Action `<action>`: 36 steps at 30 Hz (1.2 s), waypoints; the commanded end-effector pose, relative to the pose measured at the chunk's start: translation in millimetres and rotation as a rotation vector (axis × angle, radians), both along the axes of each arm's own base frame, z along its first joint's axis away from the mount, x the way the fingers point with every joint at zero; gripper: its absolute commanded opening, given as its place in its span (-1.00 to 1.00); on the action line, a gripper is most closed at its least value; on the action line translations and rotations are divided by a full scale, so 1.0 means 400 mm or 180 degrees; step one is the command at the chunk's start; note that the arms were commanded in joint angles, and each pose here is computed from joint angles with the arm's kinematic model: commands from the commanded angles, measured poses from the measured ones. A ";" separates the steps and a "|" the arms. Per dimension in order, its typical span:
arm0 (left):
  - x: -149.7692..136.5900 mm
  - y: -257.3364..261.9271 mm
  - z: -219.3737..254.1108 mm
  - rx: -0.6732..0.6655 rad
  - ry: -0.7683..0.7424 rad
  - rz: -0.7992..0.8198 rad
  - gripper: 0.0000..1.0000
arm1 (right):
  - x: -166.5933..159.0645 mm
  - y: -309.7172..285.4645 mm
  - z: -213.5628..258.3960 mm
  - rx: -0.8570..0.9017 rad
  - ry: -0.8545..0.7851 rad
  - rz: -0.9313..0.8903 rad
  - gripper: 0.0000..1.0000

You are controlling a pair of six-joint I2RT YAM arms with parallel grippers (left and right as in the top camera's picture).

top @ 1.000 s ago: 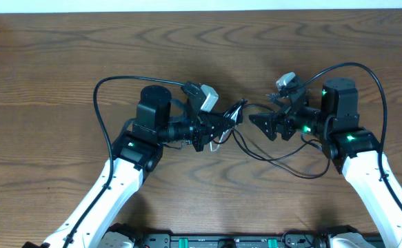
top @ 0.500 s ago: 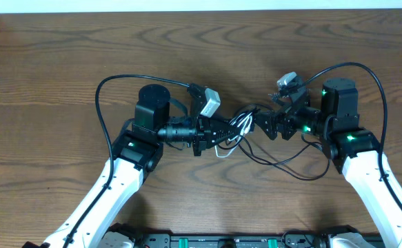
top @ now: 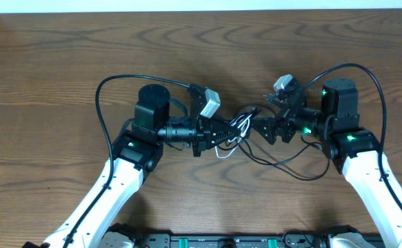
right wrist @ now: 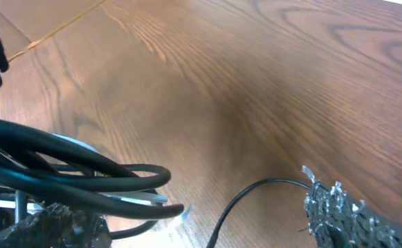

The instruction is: Untangle cables

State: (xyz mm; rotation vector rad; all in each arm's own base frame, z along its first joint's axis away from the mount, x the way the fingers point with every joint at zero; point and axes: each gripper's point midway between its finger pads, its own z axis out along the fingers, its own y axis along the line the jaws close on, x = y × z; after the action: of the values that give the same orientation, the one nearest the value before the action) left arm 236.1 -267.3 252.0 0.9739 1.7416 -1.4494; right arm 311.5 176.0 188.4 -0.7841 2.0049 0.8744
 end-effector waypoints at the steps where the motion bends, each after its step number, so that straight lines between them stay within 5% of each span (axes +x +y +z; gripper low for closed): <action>1: -0.002 -0.002 0.023 -0.0054 -0.0066 -0.0052 -0.85 | -0.024 0.026 0.027 0.0130 -0.0098 0.0259 0.87; 16: -0.049 -0.041 0.023 -0.0057 -0.0067 -0.0269 -0.85 | -0.026 0.057 0.046 0.0153 -0.0254 0.0367 0.82; 24: -0.072 -0.057 0.023 -0.0057 -0.0065 -0.0368 -0.85 | -0.025 0.058 0.048 0.0159 -0.0271 0.0372 0.25; 30: -0.060 -0.057 0.019 -0.0029 -0.0092 -0.0287 -0.85 | -0.026 0.059 0.049 0.0167 -0.0271 0.0382 0.48; 36: -0.039 -0.054 0.007 0.0047 -0.0074 -0.0125 -0.85 | -0.041 0.076 0.080 0.0335 -0.0377 0.0580 0.51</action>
State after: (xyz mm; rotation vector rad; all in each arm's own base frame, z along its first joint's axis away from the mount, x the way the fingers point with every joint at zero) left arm 216.7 -287.0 250.0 1.0419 1.7324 -1.4753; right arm 306.1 195.5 205.7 -0.8899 1.8725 0.9174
